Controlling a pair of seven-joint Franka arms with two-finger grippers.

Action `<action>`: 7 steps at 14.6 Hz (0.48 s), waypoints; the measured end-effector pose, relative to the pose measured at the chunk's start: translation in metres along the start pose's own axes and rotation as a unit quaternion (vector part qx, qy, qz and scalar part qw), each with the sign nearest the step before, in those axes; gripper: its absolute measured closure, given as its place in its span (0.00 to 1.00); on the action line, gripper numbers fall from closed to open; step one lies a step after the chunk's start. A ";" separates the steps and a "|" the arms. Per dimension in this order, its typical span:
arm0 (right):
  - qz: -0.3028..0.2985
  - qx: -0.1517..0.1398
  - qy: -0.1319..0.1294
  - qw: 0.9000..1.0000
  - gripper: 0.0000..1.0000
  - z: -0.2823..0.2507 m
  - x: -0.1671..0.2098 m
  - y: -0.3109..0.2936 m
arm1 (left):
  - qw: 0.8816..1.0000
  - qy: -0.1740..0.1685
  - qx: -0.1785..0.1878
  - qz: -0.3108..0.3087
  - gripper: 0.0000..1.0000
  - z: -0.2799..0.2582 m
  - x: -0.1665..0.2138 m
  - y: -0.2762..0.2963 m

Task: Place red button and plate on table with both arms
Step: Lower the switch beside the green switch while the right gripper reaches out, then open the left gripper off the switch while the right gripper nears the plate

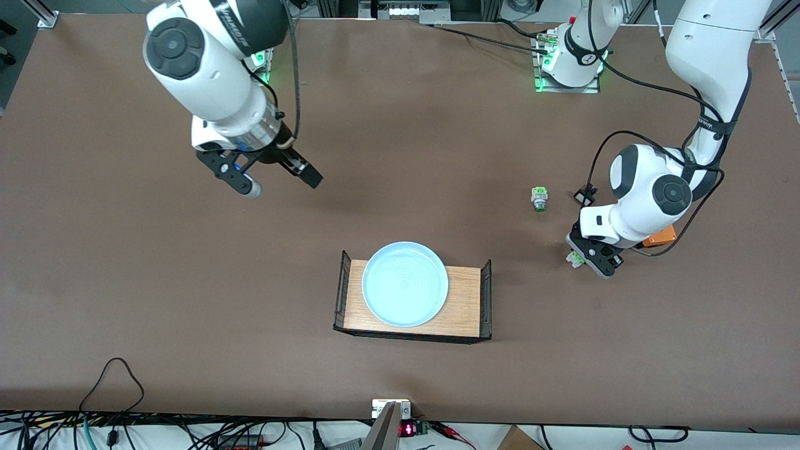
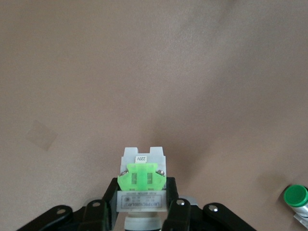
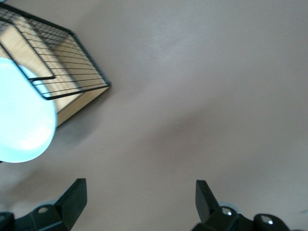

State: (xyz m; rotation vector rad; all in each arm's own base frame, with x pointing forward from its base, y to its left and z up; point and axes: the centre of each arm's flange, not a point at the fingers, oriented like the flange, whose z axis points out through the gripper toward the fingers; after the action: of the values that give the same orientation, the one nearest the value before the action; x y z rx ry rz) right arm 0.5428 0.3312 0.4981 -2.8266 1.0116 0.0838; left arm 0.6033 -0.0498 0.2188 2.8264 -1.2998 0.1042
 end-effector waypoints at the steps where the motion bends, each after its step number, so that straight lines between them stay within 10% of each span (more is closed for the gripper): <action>1: 0.008 0.006 0.002 1.000 0.00 0.005 -0.005 -0.008 | 1.000 -0.001 -0.001 -0.002 0.59 0.002 -0.001 0.001; 7: 0.080 0.048 0.007 0.996 0.00 0.025 -0.027 -0.065 | 1.000 -0.002 -0.004 -0.028 0.59 0.021 -0.010 0.012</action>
State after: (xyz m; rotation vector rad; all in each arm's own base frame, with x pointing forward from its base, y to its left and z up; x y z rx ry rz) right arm 0.5633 0.4019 0.4836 -2.6598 1.2095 0.0318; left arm 0.5886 -0.0509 0.1974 2.8543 -1.2168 0.0923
